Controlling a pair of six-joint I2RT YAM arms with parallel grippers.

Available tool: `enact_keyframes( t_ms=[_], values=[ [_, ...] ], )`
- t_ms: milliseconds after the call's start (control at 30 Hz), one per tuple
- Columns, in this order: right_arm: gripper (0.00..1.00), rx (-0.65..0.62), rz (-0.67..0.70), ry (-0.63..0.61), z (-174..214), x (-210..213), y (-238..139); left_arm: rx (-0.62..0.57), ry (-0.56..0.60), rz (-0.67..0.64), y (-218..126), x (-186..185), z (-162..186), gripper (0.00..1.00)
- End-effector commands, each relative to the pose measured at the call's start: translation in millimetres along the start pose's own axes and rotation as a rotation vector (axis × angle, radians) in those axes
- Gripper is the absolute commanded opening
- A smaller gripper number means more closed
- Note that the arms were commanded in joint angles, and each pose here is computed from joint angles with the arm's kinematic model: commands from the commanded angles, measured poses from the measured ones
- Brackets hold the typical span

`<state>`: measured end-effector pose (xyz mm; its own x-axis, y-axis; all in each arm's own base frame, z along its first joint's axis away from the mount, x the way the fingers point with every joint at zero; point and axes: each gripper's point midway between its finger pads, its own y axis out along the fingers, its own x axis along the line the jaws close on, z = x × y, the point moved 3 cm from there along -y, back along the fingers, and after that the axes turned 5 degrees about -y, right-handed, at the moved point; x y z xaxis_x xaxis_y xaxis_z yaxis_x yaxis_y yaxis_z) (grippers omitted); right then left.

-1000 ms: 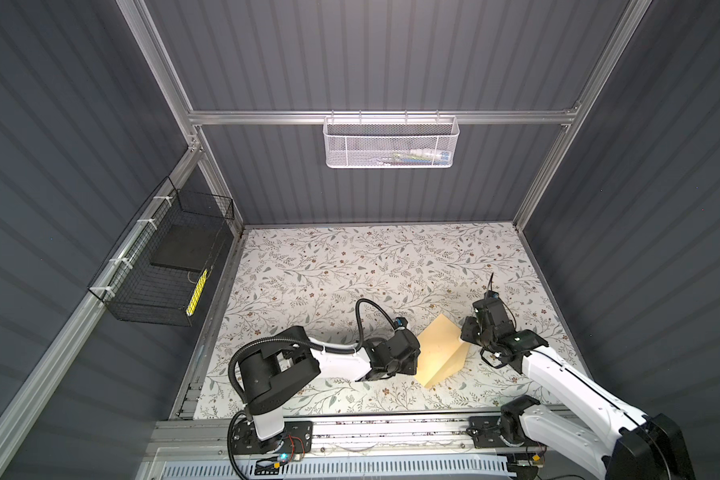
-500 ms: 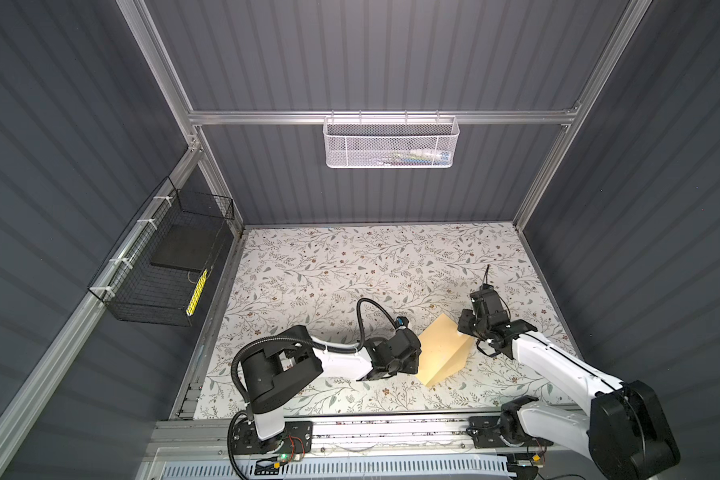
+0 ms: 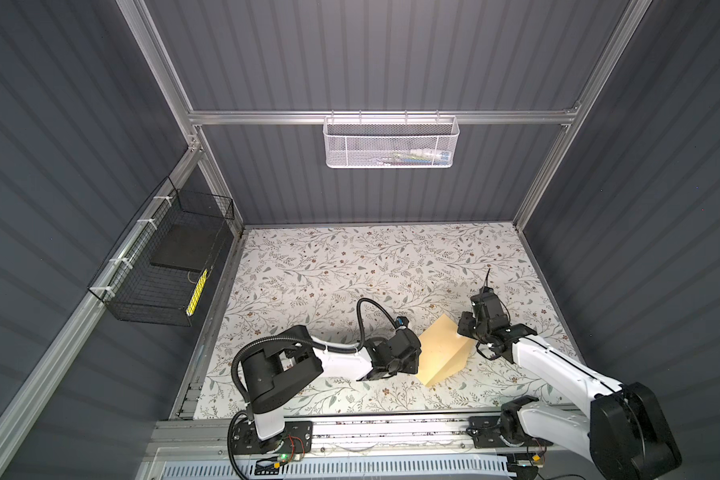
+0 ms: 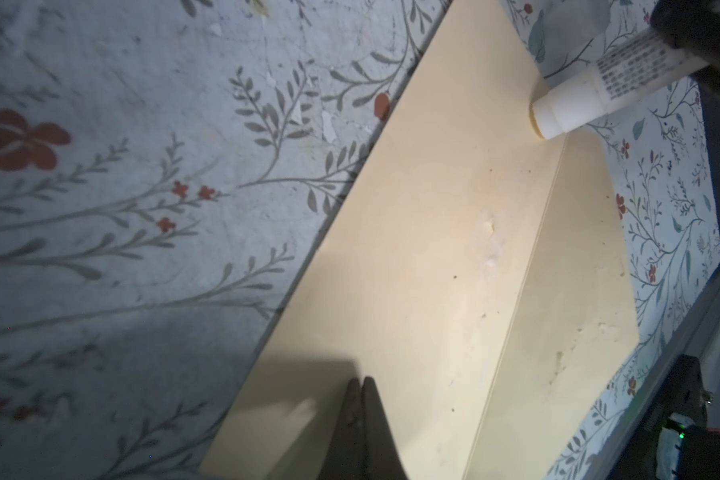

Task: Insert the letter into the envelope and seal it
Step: 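Keep rubbing the glue stick along the flap with the right gripper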

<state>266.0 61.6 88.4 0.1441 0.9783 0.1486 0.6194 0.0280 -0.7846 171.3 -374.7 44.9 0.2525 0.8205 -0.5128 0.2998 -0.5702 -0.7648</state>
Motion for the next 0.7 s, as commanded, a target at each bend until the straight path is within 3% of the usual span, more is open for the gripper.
enact_keyframes(
  t_ms=[0,667],
  values=[
    [0.0,0.046,0.004,-0.01,14,-1,-1,0.121,0.017,-0.199,12,54,34,0.0],
    [0.0,0.092,-0.121,0.005,48,59,-17,0.112,0.011,-0.179,11,52,33,0.0]
  ],
)
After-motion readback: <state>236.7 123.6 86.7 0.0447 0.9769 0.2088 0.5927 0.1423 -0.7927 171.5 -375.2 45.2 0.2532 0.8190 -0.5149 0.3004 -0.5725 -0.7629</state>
